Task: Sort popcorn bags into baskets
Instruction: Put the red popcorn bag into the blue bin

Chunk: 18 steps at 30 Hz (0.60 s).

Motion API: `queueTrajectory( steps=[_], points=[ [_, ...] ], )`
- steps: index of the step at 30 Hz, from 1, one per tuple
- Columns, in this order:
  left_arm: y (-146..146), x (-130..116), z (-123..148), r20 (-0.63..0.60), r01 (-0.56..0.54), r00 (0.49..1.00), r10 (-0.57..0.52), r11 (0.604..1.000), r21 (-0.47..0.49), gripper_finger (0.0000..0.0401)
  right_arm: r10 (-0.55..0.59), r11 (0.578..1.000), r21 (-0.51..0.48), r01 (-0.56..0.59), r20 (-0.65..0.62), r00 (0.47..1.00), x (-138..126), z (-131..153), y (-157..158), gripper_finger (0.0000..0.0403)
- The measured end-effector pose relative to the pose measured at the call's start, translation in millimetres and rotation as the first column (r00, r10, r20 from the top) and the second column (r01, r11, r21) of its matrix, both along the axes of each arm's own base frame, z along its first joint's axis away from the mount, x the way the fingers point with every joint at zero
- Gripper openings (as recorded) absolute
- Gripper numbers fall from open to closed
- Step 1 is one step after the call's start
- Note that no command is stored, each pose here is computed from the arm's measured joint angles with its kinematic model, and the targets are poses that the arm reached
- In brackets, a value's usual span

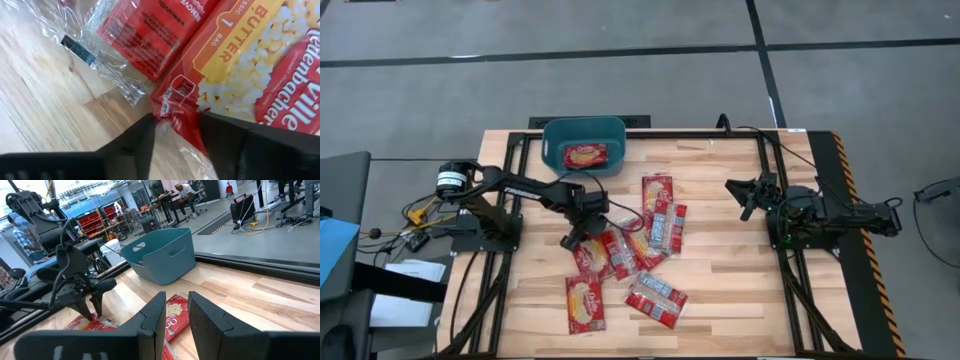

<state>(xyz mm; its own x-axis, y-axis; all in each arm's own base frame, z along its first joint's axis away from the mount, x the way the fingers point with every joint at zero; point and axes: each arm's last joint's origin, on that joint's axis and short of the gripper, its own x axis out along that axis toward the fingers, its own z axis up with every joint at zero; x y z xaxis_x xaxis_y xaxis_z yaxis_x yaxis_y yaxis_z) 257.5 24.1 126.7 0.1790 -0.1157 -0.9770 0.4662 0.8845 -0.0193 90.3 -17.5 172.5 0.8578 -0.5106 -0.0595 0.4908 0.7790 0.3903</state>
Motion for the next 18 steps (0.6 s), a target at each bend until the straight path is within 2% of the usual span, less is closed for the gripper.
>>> queueTrajectory(
  steps=[3, 8, 13, 18],
  points=[
    [-1.5, -1.0, -1.3, -0.007, -0.028, 1.000, 0.028, 1.000, 0.006, 0.0080, 0.000, 1.000, 0.000, 0.000, 0.001, 1.000, 0.0, 0.1, 0.0, 0.0108],
    [0.2, 1.4, 0.2, -0.014, -0.179, 0.984, 0.179, 0.984, 0.008, 0.0009, 0.000, 1.000, 0.001, 0.000, 0.001, 1.000, 0.0, 0.1, 0.0, 0.0108],
    [2.0, 5.2, 8.0, -0.027, -0.317, 0.948, 0.317, 0.948, -0.001, 0.0001, 0.000, 1.000, 0.001, 0.000, 0.001, 1.000, 0.0, 0.1, 0.0, 0.0108],
    [4.7, 8.0, 20.1, -0.050, -0.362, 0.930, 0.364, 0.931, 0.051, 0.0000, 0.000, 1.000, 0.001, 0.000, 0.001, 1.000, 0.0, 0.1, 0.0, 0.0108]
  ],
)
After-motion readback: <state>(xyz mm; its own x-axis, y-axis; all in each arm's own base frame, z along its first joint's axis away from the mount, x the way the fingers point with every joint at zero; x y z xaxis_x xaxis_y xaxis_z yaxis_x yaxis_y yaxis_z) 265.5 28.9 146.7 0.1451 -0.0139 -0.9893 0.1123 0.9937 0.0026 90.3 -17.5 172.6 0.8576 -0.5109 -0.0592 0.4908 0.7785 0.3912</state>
